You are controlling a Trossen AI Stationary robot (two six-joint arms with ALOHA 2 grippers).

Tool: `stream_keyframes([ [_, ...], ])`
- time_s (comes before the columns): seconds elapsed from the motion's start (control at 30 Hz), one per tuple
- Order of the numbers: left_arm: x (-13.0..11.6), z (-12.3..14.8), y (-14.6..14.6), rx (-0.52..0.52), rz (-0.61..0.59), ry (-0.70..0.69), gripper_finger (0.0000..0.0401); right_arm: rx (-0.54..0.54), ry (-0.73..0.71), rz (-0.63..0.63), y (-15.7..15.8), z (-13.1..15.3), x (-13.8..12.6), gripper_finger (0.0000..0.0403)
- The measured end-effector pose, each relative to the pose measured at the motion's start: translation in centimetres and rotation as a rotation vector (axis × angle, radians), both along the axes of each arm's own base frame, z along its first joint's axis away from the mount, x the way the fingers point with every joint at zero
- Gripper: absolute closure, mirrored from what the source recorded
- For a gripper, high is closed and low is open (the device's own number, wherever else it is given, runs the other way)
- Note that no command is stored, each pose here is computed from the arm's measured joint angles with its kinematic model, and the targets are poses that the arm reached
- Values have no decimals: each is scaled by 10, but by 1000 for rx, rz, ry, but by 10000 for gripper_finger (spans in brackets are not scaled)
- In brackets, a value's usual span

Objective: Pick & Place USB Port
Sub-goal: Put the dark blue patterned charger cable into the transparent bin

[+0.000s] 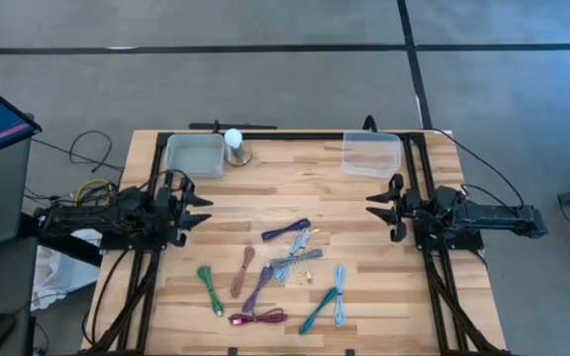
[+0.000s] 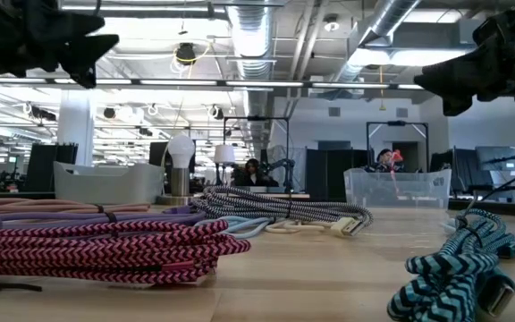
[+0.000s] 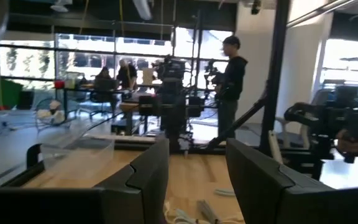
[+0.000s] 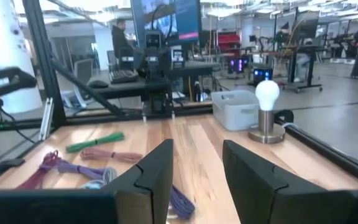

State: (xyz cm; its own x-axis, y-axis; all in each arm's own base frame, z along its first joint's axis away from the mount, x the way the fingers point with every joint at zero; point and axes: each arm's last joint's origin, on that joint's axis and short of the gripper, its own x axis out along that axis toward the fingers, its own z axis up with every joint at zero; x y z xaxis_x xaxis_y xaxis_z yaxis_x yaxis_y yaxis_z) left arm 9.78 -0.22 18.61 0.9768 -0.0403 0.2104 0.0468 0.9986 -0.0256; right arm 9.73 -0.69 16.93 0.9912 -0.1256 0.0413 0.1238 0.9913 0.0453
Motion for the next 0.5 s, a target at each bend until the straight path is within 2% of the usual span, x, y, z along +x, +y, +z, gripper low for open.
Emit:
stream_keyframes([
  [0.23,6,-4,0,-22,3,53,242,1,4,2,0,0,0,271],
  [0.37,8,-1,1,-26,27,23,242,1,3,-2,1,5,1,271],
  [0.5,9,2,1,-27,28,-5,242,-14,33,-57,-1,7,4,277],
])
